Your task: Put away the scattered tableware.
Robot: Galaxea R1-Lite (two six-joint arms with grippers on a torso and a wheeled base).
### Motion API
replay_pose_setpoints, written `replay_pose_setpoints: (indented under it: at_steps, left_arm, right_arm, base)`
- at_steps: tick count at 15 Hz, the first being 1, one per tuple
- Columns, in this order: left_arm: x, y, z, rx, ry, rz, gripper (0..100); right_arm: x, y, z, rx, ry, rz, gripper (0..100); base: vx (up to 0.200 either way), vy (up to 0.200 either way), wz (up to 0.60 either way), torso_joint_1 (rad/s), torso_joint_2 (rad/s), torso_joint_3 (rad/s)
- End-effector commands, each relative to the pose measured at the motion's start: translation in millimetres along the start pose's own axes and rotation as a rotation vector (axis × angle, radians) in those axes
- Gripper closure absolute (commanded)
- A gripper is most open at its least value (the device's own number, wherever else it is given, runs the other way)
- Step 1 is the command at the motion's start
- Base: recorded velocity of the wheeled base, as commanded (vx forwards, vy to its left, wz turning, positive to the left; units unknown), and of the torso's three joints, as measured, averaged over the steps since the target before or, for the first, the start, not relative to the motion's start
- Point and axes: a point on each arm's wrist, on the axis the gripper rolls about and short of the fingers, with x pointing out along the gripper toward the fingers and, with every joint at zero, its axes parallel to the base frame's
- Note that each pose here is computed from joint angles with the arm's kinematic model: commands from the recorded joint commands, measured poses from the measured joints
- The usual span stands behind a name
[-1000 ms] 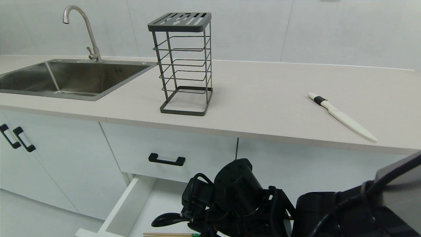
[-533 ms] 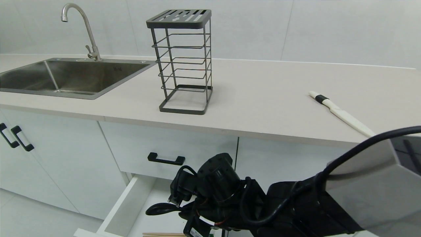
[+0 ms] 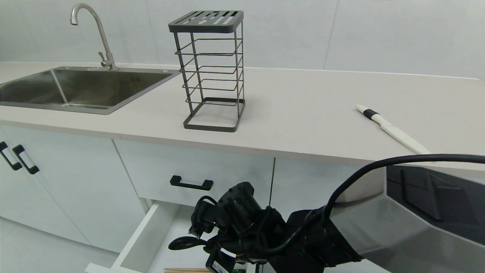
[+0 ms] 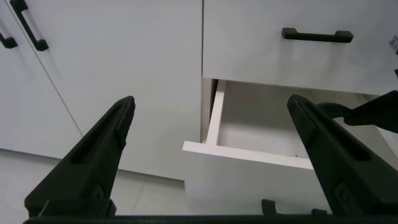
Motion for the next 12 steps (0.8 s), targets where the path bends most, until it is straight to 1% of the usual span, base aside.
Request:
replay_pose_setpoints:
  at_steps: [1,6,12]
  left_arm:
    - [0,0.0,0.0,0.000,0.001,0.000,0]
    - [0,0.0,0.0,0.000,0.001,0.000,0]
    - [0,0.0,0.0,0.000,0.001,0.001,0]
  right_arm:
    - [16,-3,-6,0.006,0.022,0.001,100]
    - [36,-12,-16,0.017,0.054,-0.007,100]
    - [54,-17,-15,0.019,0.051,-0.010,100]
  base:
    - [0.000,0.000,0.00,0.000,0.00,0.000]
    - [0.000,0.000,0.00,0.000,0.00,0.000]
    - [0.000,0.000,0.00,0.000,0.00,0.000]
